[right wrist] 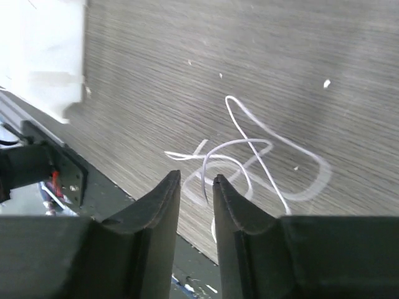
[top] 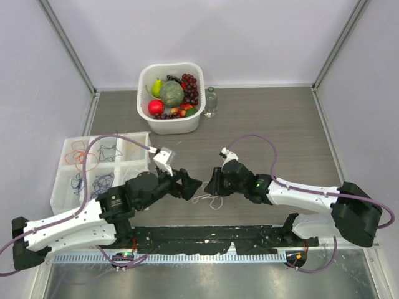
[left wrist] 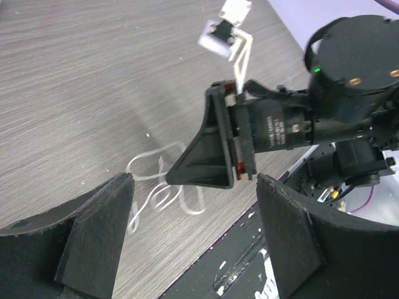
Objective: Untangle the cables
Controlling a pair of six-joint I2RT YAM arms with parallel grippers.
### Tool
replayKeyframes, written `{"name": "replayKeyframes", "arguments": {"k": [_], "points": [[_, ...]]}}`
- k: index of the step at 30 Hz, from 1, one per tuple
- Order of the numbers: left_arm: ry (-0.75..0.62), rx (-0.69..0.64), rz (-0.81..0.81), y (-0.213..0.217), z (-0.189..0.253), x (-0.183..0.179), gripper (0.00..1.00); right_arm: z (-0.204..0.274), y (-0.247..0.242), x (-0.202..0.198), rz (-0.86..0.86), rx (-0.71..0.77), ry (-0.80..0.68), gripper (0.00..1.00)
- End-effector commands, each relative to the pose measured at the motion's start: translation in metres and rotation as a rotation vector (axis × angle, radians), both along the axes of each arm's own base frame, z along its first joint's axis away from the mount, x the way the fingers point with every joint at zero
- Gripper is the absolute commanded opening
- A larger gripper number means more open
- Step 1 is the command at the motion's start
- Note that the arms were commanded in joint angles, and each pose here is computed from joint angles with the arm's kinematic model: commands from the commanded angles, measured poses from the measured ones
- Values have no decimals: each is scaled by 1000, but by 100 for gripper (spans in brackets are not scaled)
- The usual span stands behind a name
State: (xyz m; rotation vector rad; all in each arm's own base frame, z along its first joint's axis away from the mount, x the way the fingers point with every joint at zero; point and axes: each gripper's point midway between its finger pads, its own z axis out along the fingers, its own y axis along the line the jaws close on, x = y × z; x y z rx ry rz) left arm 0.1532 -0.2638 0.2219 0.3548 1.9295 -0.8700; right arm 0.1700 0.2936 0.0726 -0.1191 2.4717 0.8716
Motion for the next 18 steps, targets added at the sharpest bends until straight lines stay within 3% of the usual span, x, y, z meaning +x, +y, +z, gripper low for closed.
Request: {"name": "replayKeyframes", "arguments": {"k": [1,2,6,14,18], "points": [[-35,-89,92,10,8,11,85,62,-2,20,-74,110,-150,42],[-26,-76,93,9,3,11,86,55,-15,20,-90,47,-157,52],[40,62,47,-12,-24,12,89,65,-73,36,-248,-92,-264,69],[279,622,25,-38,-112,18,93,45,-158,59,-479,-181,-272,70],[338,641,-52,-66,-140,14,99,26,-169,58,-490,-172,-236,69]]}}
